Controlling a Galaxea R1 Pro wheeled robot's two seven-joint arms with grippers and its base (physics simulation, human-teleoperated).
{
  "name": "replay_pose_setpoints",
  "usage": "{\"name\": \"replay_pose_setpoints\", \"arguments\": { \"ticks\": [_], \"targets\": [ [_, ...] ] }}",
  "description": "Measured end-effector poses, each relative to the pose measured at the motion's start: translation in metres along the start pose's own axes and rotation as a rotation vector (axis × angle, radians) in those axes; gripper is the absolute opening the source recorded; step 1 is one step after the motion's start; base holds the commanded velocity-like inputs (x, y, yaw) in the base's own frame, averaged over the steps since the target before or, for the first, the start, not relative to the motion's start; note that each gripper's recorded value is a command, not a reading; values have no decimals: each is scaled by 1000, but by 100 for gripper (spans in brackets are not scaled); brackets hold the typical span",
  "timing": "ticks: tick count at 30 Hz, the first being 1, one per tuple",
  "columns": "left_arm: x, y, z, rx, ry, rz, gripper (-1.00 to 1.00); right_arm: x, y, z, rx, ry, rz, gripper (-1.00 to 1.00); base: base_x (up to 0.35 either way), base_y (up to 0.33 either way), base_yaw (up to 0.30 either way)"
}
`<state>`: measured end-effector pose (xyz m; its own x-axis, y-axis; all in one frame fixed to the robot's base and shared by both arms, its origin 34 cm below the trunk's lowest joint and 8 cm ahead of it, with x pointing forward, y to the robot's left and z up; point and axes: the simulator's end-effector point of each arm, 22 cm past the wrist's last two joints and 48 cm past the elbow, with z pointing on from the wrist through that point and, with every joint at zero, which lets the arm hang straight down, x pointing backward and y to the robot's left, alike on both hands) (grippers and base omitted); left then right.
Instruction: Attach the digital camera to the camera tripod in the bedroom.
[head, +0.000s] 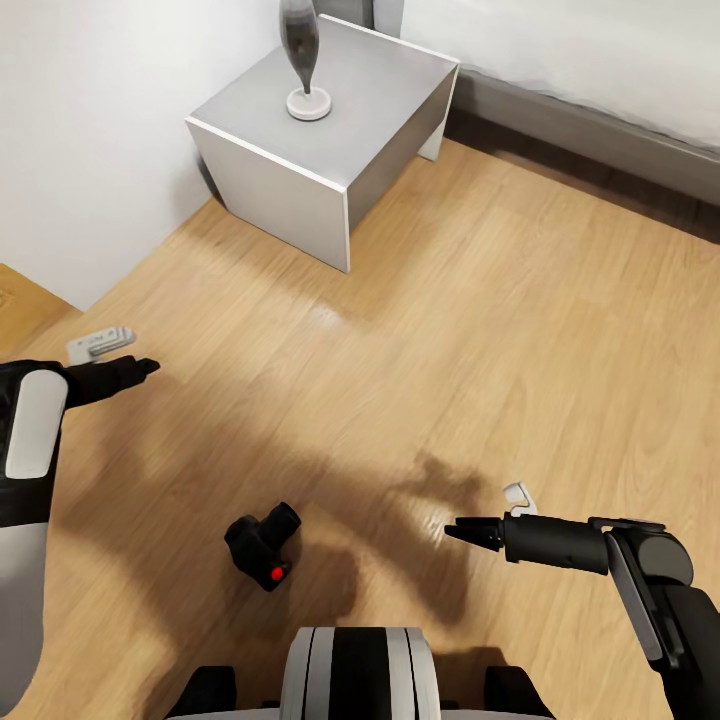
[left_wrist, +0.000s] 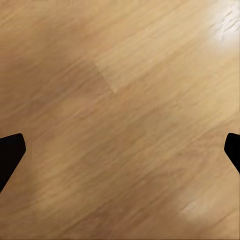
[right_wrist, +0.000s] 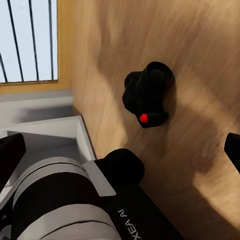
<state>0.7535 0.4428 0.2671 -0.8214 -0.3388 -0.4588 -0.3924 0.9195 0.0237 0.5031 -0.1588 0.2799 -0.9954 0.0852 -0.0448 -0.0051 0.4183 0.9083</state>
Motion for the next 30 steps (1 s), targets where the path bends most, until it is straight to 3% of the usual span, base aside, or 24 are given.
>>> {"name": "replay_pose_setpoints", "arguments": {
  "ticks": [8, 9, 10, 15, 22, 27, 28, 30],
  "targets": [
    [-8, 15, -2, -22, -11, 20, 100, 0, 0, -1, 1, -1, 0, 100, 0, 0, 0],
    [-14, 23, -4, -27, -18, 29, 100, 0, 0, -1, 1, -1, 0, 100, 0, 0, 0],
    [-24, 32, -8, -15, -30, 70, 100, -1, 0, -1, 1, -1, 0, 100, 0, 0, 0],
    [-17, 14, -5, 56, -8, 135, 100, -1, 0, -1, 1, -1, 0, 100, 0, 0, 0],
    [4, 16, 8, 82, 58, 145, 100, -1, -1, -1, 1, -1, 0, 100, 0, 0, 0],
    [13, -18, 5, 272, 84, 135, 100, -1, 0, -1, 1, -2, 0, 100, 0, 0, 0],
    [14, -40, -3, 388, 85, 125, 100, -1, 0, -1, 1, -2, 0, 100, 0, 0, 0],
    [12, -64, -16, 519, 74, 126, 100, -1, 0, -1, 1, -2, 0, 100, 0, 0, 0]
  ]
}}
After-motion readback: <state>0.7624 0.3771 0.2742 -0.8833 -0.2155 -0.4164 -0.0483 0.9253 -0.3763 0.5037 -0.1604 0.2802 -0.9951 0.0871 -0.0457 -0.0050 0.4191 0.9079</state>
